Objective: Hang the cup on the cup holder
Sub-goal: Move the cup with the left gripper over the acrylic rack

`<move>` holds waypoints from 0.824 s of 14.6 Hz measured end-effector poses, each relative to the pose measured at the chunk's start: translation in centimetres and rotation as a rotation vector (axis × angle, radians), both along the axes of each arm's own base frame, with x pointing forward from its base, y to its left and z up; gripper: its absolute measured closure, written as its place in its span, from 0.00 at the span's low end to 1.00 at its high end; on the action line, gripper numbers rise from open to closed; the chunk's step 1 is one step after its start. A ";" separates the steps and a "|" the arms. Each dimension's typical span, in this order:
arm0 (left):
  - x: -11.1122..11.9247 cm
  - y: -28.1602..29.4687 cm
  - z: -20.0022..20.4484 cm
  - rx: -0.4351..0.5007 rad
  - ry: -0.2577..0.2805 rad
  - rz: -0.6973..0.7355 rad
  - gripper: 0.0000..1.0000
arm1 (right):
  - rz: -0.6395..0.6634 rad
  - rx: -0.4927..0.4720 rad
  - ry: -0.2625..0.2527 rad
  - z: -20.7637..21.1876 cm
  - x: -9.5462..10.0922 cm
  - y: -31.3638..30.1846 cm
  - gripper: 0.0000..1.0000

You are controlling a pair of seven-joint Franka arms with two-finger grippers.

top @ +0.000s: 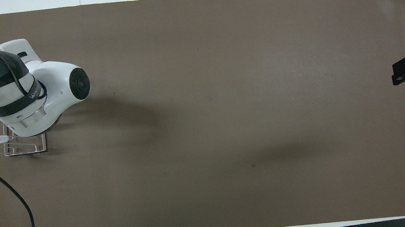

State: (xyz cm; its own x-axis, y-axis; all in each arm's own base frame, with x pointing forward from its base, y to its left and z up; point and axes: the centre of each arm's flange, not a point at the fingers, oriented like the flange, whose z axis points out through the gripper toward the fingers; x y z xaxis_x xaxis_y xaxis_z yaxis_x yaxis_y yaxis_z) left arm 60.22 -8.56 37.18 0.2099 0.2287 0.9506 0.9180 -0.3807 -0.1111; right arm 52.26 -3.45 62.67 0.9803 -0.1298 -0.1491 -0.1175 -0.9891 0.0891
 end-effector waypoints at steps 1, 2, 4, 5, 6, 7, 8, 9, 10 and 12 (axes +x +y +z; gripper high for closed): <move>-0.2 0.0 -0.5 -0.001 0.001 0.003 0.28 | 0.000 0.000 0.000 0.0 0.0 0.0 0.00; -0.3 0.0 -1.0 0.000 0.004 0.005 0.28 | 0.000 0.000 0.001 0.0 0.0 0.0 0.00; -0.2 0.0 -1.7 0.000 0.010 0.005 0.28 | -0.001 0.003 0.001 0.0 0.0 0.0 0.00; -0.2 0.0 -2.0 -0.001 0.013 0.003 0.28 | -0.003 0.014 0.000 0.0 0.0 0.0 0.00; -0.2 0.0 -2.0 -0.002 0.013 0.002 0.28 | -0.006 0.023 0.000 -0.1 0.0 -0.1 0.00; -0.2 -0.1 -2.0 -0.003 0.013 0.001 0.28 | -0.011 0.027 0.000 -0.1 0.0 -0.3 0.00; -0.2 -0.1 -2.1 -0.004 0.013 -0.001 0.28 | -0.016 0.029 0.002 -0.2 -0.1 -0.5 0.00; -0.2 -0.1 -2.1 -0.006 0.013 -0.002 0.28 | -0.020 0.031 0.005 -0.3 -0.1 -0.7 0.01; -0.2 -0.1 -2.0 -0.006 0.012 -0.002 0.23 | -0.021 0.032 0.006 -0.4 -0.1 -0.8 0.00; -0.1 -0.1 -2.0 -0.006 0.016 -0.004 0.18 | -0.020 0.033 0.009 -0.5 -0.1 -0.7 0.01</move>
